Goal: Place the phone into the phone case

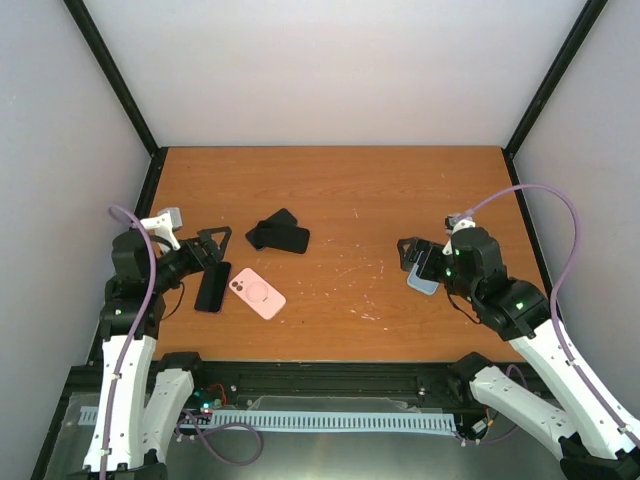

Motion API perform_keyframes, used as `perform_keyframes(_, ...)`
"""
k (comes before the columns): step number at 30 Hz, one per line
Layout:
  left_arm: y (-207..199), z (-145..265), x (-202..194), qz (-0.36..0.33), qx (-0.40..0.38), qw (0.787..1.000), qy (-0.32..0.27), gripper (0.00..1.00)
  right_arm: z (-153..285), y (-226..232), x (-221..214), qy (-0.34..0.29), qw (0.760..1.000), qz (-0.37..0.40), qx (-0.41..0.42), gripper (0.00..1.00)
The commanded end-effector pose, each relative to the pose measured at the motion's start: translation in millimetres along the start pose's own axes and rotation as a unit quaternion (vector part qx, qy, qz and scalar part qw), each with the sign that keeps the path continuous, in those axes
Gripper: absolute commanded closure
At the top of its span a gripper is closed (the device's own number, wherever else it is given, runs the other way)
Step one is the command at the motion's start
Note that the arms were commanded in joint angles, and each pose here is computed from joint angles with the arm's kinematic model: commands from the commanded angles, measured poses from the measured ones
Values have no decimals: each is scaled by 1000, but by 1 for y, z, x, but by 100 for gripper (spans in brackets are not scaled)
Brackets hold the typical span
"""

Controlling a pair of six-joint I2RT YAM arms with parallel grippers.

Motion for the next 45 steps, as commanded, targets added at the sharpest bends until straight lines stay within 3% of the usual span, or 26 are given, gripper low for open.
perform_keyframes(1,6,7,7,4,39,999,-37,1,-2,-7,-2,-3,1000,-11,-22,0)
perform_keyframes(9,31,-1,9,72,122,989,-53,0,-13,-15,-8,4,998,-18,-54,0)
perform_keyframes(16,60,-16,-4,141,185,972,-22,1,-44,-42,-3,30,979,-1,-202,1)
perform_keyframes(20,76,-19,-8,186,237,953,-21,0,-63,-59,0,44,969,-1,-243,10)
perform_keyframes(23,84,-22,-11,209,257,943,-20,1,-75,-81,1,55,960,-5,-276,24)
perform_keyframes(27,88,-30,-20,231,237,944,2,3,-88,-119,1,85,949,-33,-301,31)
perform_keyframes(36,100,-41,-35,286,235,929,26,6,-116,-184,-5,149,933,-110,-307,30)
perform_keyframes(45,111,-51,-51,302,224,925,61,8,-139,-216,-16,209,913,-120,-328,28)
Point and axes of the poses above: each gripper's point midway between its finger pads, its own z axis back along the fingers, its own y axis along the line the jaws close on, x = y × z, the point moved 7 cm from there along z, back along the fingers, and after that the axes turned 9 degrees about z, right-handed, at the moved point
